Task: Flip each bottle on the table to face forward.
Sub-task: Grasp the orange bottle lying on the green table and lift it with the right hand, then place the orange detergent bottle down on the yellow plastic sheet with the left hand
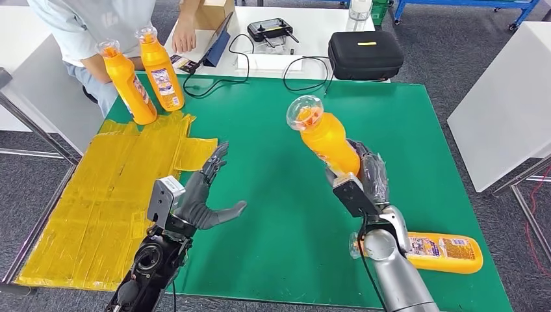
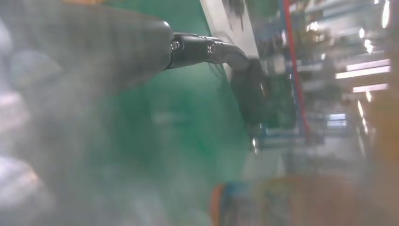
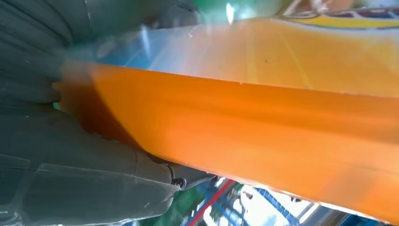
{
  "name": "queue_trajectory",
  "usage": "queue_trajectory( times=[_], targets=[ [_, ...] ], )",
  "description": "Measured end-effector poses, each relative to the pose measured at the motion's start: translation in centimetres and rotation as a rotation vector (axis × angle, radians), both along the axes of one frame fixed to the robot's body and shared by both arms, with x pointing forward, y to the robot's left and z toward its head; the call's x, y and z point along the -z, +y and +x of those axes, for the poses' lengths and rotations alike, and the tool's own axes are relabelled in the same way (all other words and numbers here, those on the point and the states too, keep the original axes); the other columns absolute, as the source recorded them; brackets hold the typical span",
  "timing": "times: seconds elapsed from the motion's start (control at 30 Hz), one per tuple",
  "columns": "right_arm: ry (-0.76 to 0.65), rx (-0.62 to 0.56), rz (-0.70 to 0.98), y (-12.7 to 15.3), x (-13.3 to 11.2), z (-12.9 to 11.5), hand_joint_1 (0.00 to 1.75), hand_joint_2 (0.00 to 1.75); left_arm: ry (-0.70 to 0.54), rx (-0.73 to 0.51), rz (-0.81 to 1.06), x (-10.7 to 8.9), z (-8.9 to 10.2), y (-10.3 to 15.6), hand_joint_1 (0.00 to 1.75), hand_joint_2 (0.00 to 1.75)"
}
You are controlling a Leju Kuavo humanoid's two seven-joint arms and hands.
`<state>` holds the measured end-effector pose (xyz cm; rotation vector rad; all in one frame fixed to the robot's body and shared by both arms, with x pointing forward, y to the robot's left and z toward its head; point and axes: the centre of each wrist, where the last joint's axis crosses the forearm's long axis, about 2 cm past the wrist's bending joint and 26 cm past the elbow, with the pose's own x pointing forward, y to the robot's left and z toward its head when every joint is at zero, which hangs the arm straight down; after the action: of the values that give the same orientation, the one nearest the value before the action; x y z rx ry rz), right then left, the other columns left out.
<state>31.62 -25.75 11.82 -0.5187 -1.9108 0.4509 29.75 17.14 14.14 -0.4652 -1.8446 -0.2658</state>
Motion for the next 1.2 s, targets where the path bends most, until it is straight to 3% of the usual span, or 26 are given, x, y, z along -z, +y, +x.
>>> queue_trajectory(
  times=[0.47, 0.8, 1.2],
  targets=[
    [0.028, -0.218, 0.096, 7.6, -0.1, -1.2, 1.75, 1.75, 0.02, 0.04, -0.038, -1.6, 1.9, -1.3, 0.0, 1.75],
    [0.078, -0.311, 0.039, 10.0, 1.2, -2.1, 1.75, 1.75, 0.045, 0.029, -0.059, -1.2, 1.9, -1.2, 0.0, 1.75],
    [0.064, -0.298, -0.06, 10.7, 1.5, -1.7, 1.75, 1.75, 0.066, 0.024, -0.078, -0.9, 1.9, -1.1, 0.0, 1.75]
  ],
)
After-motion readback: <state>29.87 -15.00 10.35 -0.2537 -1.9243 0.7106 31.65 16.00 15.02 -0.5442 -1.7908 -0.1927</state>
